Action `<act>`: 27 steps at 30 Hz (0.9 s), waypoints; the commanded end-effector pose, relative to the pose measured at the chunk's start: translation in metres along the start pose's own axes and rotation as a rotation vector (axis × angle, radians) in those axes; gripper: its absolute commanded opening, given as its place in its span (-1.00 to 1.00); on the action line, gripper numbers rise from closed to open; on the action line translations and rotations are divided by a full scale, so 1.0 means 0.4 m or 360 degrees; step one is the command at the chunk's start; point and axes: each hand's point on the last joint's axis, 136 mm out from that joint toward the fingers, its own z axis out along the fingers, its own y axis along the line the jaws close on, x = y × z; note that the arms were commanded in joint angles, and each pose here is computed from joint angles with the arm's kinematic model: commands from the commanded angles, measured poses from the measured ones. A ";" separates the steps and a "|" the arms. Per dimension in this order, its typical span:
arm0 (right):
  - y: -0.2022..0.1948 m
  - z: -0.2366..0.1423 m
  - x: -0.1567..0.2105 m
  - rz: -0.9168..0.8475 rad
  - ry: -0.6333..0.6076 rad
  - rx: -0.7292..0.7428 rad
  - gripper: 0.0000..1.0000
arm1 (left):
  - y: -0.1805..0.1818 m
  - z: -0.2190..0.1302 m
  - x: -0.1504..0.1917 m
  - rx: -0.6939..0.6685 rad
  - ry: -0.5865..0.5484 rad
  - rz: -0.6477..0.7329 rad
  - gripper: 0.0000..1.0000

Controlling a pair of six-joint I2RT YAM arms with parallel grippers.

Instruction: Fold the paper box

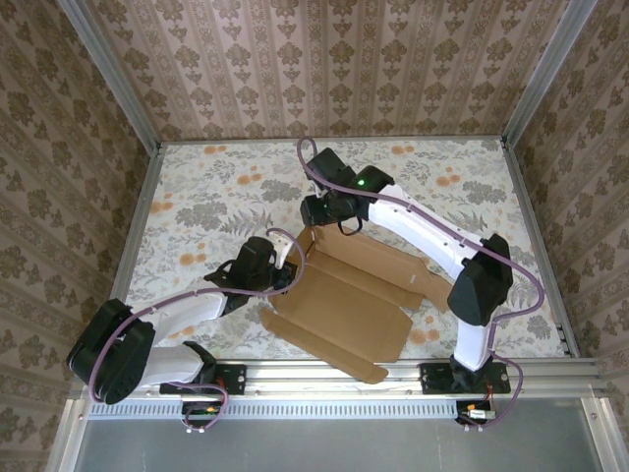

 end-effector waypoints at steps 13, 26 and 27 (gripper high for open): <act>0.051 -0.067 0.005 -0.0065 -0.0197 -0.0223 -0.17 | 0.007 0.001 0.080 -0.0001 0.0229 -0.0036 -1.00; 0.063 -0.046 0.040 -0.0036 -0.0170 -0.0327 -0.30 | 0.006 0.003 0.078 0.0004 0.0232 -0.0031 -1.00; 0.063 -0.047 0.041 -0.0028 -0.0174 -0.0338 -0.31 | 0.005 0.002 0.077 0.0004 0.0233 -0.0031 -1.00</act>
